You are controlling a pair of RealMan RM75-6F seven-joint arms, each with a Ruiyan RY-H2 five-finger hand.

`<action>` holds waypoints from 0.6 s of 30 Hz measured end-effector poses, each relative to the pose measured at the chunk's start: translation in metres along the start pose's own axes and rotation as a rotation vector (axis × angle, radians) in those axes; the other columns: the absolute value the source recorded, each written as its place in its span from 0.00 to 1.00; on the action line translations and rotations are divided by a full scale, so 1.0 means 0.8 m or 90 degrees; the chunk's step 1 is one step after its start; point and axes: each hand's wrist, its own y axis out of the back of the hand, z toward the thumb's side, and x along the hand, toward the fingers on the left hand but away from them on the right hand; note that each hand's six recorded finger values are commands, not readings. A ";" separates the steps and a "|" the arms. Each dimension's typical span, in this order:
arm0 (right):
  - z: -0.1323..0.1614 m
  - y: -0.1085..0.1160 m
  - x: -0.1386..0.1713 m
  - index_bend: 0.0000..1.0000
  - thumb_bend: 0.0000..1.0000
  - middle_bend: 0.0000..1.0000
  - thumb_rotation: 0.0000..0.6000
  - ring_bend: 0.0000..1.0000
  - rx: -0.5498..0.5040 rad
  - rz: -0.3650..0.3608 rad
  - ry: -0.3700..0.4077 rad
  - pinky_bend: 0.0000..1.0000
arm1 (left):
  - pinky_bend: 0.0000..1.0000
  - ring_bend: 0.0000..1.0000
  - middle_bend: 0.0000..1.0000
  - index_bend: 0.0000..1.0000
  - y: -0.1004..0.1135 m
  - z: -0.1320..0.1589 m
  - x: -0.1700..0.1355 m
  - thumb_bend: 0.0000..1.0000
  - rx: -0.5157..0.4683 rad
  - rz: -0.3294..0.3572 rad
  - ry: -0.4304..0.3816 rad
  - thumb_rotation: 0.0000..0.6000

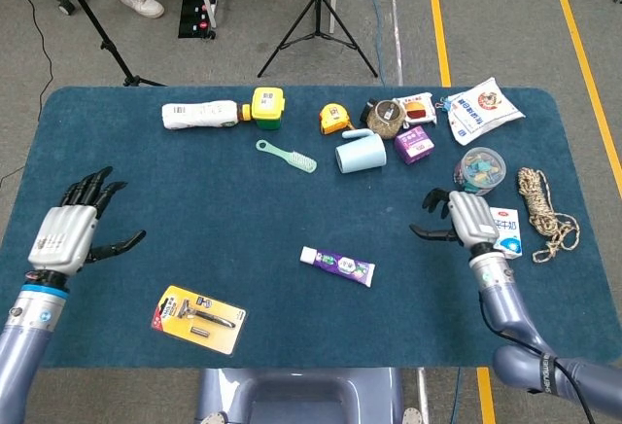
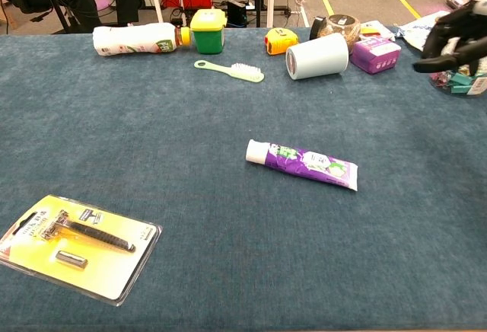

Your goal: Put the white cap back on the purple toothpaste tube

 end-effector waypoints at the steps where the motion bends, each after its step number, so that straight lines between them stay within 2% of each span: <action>1: -0.007 0.002 0.003 0.45 0.26 0.48 0.64 0.53 0.005 -0.004 -0.006 0.54 | 0.08 0.00 0.04 0.13 0.000 -0.009 -0.004 0.06 0.007 0.007 0.010 0.14; 6: -0.052 0.011 0.024 0.48 0.26 0.49 0.64 0.53 0.036 -0.021 -0.047 0.53 | 0.08 0.00 0.05 0.14 -0.004 -0.037 -0.024 0.06 0.034 0.015 0.034 0.15; 13: -0.084 0.020 0.054 0.53 0.26 0.53 0.64 0.54 0.078 -0.038 -0.086 0.53 | 0.08 0.00 0.08 0.17 -0.005 -0.054 -0.052 0.07 0.075 0.042 0.032 0.19; 18: -0.107 0.032 0.095 0.57 0.26 0.54 0.64 0.55 0.083 -0.074 -0.125 0.53 | 0.08 0.02 0.08 0.18 -0.016 -0.061 -0.088 0.07 0.066 0.037 0.042 0.20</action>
